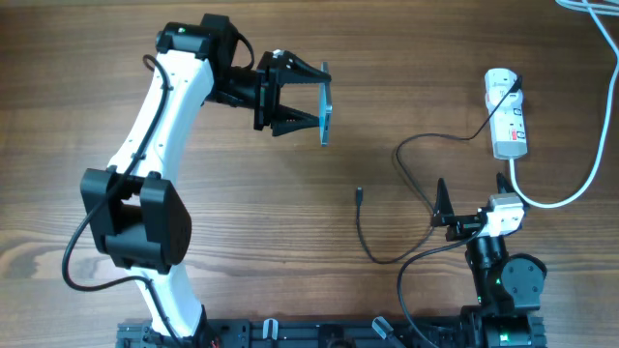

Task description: Plug charger to phone and switch on socket

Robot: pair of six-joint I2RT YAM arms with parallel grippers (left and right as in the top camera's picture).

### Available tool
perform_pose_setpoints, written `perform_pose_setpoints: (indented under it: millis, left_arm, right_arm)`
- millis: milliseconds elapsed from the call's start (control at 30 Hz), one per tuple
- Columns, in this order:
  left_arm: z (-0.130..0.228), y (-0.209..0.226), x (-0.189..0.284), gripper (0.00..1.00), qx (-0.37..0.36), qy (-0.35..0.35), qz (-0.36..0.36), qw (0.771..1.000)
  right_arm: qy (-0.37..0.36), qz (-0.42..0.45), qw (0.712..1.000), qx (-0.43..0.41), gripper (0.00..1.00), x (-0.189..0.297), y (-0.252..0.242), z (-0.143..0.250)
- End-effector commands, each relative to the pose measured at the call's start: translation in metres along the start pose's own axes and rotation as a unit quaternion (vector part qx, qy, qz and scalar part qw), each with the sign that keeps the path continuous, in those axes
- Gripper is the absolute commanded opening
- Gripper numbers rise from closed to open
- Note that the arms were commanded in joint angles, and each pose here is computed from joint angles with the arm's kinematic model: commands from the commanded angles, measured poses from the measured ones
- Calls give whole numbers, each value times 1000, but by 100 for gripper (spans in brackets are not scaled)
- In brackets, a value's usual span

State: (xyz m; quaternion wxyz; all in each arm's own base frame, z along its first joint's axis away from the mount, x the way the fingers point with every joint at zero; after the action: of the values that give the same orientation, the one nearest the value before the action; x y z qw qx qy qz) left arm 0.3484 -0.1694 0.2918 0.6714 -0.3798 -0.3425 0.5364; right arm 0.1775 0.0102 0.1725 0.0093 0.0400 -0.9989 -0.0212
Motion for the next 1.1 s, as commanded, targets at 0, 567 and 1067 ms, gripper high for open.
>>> perform_pose_setpoints:
  millis: [0, 567, 1067]
  left_arm:
    - [13, -14, 9, 68, -26, 2, 32, 999]
    - [16, -13, 30, 65, 29, -22, 47, 998]
    - [31, -19, 29, 64, 31, -22, 47, 998]
  right_arm:
    - [-3, 6, 1000, -1, 100, 0, -2, -1]
    - [-3, 6, 1000, -1, 100, 0, -2, -1]
    - [-3, 6, 1000, -1, 100, 0, -2, -1]
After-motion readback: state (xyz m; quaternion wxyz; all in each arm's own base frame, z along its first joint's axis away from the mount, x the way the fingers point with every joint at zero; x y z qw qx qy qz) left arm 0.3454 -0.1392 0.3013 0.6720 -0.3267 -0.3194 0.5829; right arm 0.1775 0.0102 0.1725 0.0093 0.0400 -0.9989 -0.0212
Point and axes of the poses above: each gripper's point midway between its finger pads, its own x axis back along the fingers, its own y axis along the line the jaws close on, z = x × y, the point moved 7 cm from there along x, back along the fingers, and after that the axes turned 4 degrees about -x, right-handed, at the moved point
